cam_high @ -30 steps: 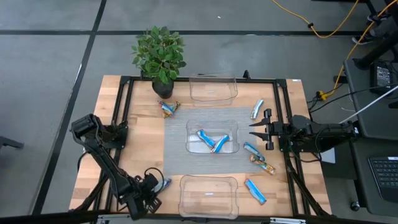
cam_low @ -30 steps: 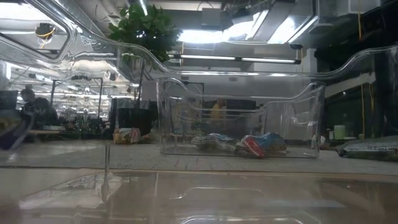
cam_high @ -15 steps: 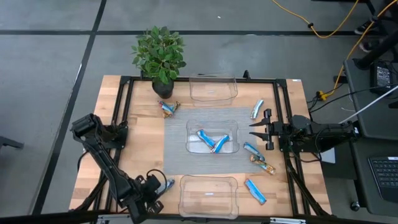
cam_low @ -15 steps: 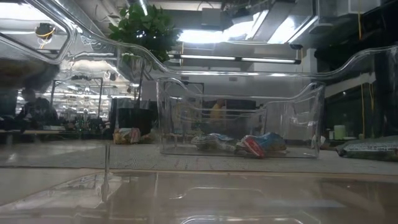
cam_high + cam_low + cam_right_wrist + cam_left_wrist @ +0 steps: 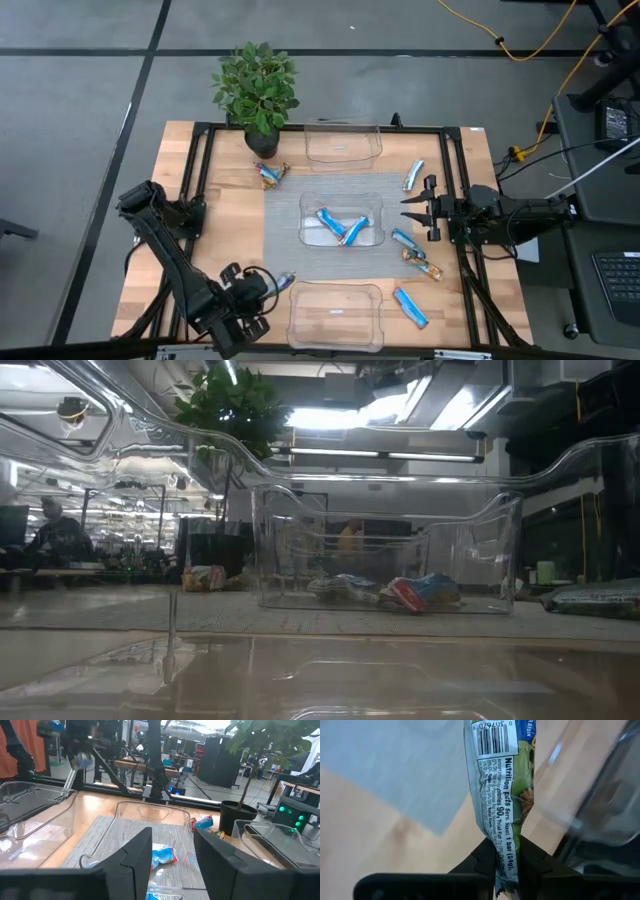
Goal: Pick and place Granola Bars by type
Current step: Put the blue granola bar into the bottom transparent bin
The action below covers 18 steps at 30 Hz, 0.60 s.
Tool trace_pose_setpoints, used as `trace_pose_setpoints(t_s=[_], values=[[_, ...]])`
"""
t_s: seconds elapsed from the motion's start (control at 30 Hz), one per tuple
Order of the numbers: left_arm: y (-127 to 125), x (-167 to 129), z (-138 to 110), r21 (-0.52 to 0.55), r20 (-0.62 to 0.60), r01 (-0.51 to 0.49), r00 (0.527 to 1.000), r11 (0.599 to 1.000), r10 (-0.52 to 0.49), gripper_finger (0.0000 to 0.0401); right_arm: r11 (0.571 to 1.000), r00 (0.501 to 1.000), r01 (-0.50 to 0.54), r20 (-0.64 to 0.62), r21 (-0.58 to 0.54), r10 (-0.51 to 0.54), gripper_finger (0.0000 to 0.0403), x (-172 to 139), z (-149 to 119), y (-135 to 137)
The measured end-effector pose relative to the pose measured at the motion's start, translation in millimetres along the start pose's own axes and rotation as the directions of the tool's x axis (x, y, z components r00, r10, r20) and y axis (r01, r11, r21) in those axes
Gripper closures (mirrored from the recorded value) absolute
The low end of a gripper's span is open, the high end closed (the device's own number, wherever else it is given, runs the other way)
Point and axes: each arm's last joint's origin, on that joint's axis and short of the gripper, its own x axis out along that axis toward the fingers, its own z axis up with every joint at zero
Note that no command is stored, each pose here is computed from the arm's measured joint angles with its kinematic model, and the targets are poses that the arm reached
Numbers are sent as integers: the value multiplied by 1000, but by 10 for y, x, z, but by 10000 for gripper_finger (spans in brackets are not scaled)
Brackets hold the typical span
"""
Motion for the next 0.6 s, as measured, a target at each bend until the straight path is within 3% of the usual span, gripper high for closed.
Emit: trace_pose_setpoints(t_s=[0.17, 0.6], values=[[-57, -112, 205, 67, 65, 26, 997, 997, -30, 363, 1000, 1000, 0, 0, 2, 0, 254, 0, 1, 0], [-55, -83, 450, 161, 49, 28, 998, 987, -36, 364, 1000, 1000, 1, 0, -1, -1, 254, 0, 0, 0]])
